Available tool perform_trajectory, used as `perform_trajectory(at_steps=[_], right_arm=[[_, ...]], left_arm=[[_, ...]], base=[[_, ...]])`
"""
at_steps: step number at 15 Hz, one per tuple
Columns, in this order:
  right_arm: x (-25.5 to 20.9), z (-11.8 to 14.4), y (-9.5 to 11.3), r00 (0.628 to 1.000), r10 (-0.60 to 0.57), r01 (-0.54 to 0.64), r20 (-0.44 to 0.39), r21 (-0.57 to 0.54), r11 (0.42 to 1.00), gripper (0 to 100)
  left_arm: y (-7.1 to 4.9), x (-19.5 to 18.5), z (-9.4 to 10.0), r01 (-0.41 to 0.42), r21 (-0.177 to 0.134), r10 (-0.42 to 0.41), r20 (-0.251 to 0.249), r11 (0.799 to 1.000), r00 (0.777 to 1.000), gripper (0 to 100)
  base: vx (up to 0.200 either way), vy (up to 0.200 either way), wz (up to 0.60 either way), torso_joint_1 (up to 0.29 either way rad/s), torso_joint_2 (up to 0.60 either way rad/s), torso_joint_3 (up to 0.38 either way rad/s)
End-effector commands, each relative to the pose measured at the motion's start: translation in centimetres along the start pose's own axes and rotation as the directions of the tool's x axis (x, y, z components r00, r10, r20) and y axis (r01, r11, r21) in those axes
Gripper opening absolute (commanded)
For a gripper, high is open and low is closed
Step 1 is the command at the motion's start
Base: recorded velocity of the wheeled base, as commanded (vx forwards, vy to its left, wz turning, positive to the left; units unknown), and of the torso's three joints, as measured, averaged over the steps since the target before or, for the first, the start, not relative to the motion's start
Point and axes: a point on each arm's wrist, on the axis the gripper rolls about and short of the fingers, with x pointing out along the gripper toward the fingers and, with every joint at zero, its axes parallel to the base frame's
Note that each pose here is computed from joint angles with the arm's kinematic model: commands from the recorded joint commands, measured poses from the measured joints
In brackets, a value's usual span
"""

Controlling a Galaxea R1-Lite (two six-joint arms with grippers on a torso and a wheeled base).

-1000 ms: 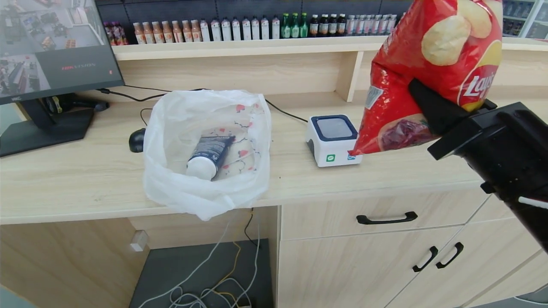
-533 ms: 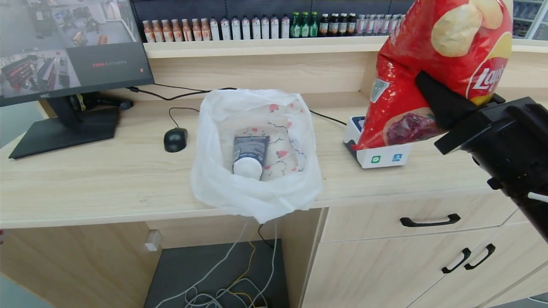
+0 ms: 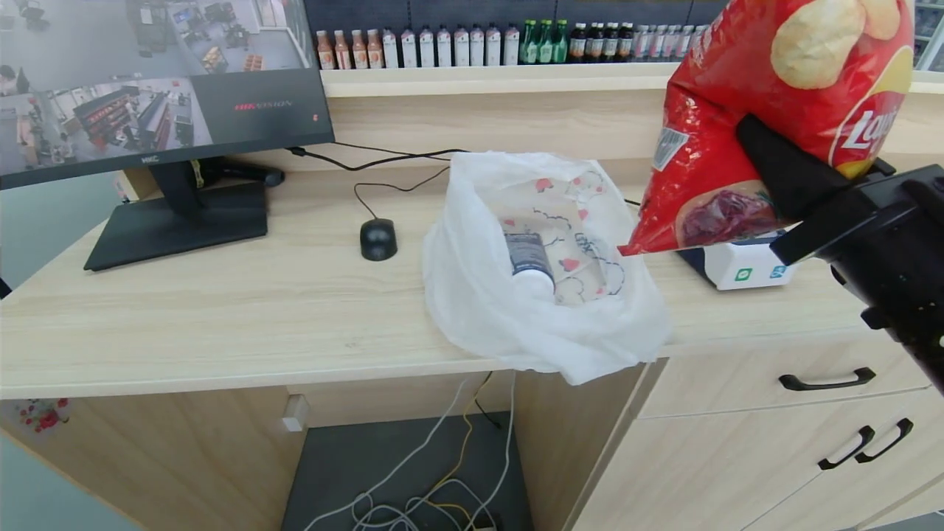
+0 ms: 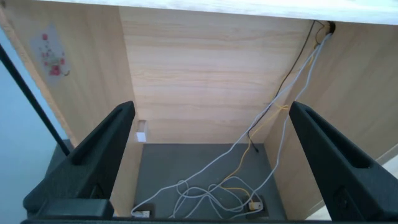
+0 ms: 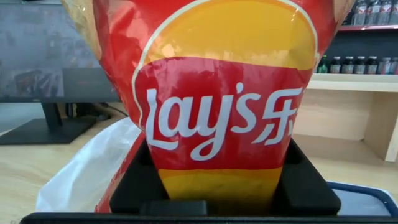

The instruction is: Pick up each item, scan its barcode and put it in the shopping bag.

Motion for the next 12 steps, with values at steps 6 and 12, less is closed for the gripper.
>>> perform_trajectory(at_steps=[6, 12], right_arm=[[0.9, 0.0, 0.1, 0.999, -0.036, 0.036, 0.01, 0.004, 0.999, 0], [4.4, -1.7, 1.8, 0.998, -0.055, 0.055, 0.009, 0.073, 0.996, 0]], left_arm=[[0.0, 0.0, 0.0, 0.0, 0.001, 0.0, 0.001, 1.0, 1.0, 100], [0.0, 0.0, 0.0, 0.0, 0.001, 0.0, 0.001, 1.0, 1.0, 100]], base=[[0.0, 0.0, 0.0, 0.0, 0.0, 0.0], [0.0, 0.0, 0.0, 0.0, 0.0, 0.0]])
